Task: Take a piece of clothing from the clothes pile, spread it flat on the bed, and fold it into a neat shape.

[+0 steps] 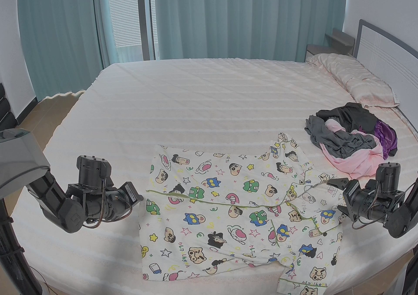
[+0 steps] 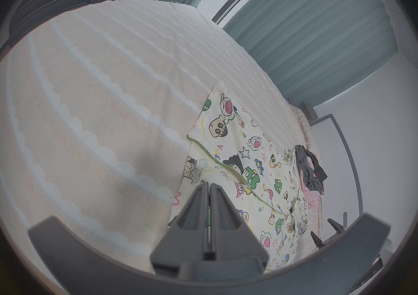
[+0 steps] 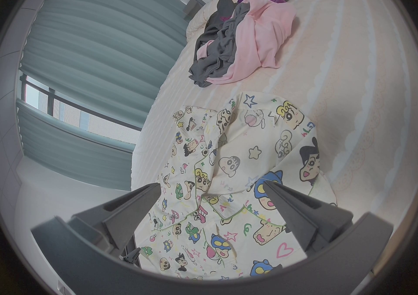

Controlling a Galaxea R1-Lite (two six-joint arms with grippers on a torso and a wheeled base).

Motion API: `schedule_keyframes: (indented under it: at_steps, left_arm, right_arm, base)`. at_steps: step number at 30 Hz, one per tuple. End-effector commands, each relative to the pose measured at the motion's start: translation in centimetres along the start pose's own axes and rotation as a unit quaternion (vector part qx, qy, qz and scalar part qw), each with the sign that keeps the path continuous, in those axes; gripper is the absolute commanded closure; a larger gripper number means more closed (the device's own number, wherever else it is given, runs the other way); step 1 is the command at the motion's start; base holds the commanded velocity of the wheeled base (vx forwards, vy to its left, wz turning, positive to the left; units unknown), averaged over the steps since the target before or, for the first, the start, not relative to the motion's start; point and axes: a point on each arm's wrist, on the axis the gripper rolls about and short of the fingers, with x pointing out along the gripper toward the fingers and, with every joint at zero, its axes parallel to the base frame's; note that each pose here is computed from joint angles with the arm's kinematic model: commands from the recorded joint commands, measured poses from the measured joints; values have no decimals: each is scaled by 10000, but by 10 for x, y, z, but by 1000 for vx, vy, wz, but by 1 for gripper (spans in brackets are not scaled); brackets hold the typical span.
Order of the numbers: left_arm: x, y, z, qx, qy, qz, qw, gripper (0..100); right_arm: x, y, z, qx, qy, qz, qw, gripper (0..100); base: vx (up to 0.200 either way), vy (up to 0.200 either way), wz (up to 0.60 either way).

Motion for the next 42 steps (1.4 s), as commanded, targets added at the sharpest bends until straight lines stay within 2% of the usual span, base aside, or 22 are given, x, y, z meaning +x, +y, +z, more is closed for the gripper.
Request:
schedule_keyframes:
  at_steps: [1,5,6,16,19,22,24,33,42]
  left_arm:
    - [10,7,-2,-20,91,127,9999,100]
    - [13,8,-1,-38,87,160,9998,100]
    - [13,10,4,-84,6,187,9998,0]
    - [1,23,23,-317,-297,305,9986,0]
    - [-20,34,9,-429,-153,457,9979,0]
    - [-30,34,-2,-494,-2,461,9977,0]
    - [-43,30,-17,-714,131,396,9966,0]
    - [-70,25,-49,-964,600,245,9932,0]
    - [-71,18,-71,-973,996,263,9899,0]
  right_arm:
    - [0,0,0,1,11,-8,10000,0]
    - [0,0,0,-7,11,-8,10000,0]
    - [0,0,0,-7,11,-8,10000,0]
    - [-2,1,-3,-97,35,11,9999,0]
    - [-5,2,-11,-398,14,-91,9992,0]
    - [-4,2,-14,-498,-48,-168,9986,0]
    - [-5,3,-17,-617,-78,-223,9978,0]
    - [-7,1,-20,-691,0,-275,9972,0]
    - [-7,0,-21,-690,9,-287,9972,0]
  base:
    - [0,0,0]
    - [0,0,0]
    - [0,0,0]
    - [0,0,0]
    - [0,0,0]
    - [0,0,0]
    - [0,0,0]
    - [-178,0,0]
    - [-200,0,0]
